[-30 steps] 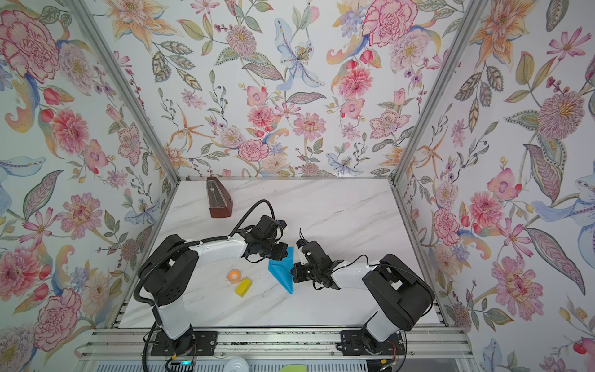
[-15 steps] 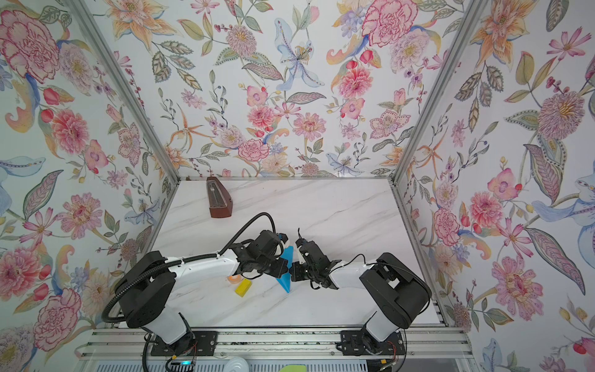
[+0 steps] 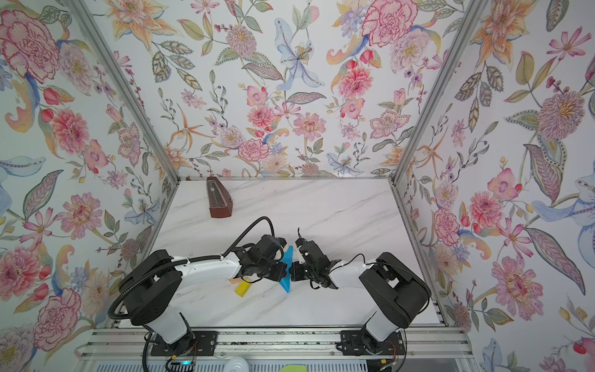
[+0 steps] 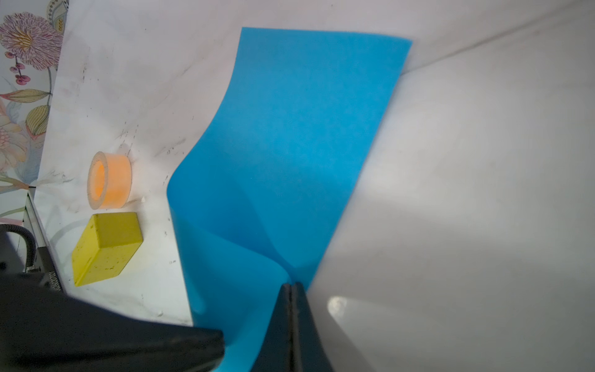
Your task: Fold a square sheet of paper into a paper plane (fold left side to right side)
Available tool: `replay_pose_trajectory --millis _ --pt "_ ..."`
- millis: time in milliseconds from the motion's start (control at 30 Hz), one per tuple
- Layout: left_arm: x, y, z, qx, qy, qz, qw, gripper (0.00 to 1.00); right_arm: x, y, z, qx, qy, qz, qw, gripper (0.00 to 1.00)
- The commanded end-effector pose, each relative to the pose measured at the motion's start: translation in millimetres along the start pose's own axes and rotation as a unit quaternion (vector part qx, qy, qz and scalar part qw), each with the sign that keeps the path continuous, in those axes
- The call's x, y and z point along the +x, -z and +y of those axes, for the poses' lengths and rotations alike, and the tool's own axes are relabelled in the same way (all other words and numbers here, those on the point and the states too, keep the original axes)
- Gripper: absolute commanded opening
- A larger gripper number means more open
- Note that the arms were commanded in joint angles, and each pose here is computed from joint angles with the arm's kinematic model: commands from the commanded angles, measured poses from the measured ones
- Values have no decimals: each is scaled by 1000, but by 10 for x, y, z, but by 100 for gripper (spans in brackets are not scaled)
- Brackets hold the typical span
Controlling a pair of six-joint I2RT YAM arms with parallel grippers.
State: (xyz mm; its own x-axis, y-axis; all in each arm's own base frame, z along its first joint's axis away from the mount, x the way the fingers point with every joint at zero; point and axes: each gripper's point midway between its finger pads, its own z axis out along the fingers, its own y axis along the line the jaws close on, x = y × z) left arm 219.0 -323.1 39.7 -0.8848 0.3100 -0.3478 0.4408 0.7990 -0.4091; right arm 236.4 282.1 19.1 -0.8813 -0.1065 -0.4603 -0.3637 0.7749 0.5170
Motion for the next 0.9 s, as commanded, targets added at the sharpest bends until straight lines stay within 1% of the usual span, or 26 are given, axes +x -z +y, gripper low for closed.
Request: replay_pose_trajectory --millis 0,167,633,867 --pt "101 -49 172 -38 -3 16 999 0 289 -55 -268 50 -14 50 997 0" --pt "158 -54 287 -60 -1 23 998 0 297 -52 -282 51 -14 52 997 0" --pt "317 -138 511 -88 6 42 995 0 304 -45 -311 54 -13 56 997 0" --pt "373 -206 537 -81 17 45 996 0 224 0 -335 61 -9 52 997 0"
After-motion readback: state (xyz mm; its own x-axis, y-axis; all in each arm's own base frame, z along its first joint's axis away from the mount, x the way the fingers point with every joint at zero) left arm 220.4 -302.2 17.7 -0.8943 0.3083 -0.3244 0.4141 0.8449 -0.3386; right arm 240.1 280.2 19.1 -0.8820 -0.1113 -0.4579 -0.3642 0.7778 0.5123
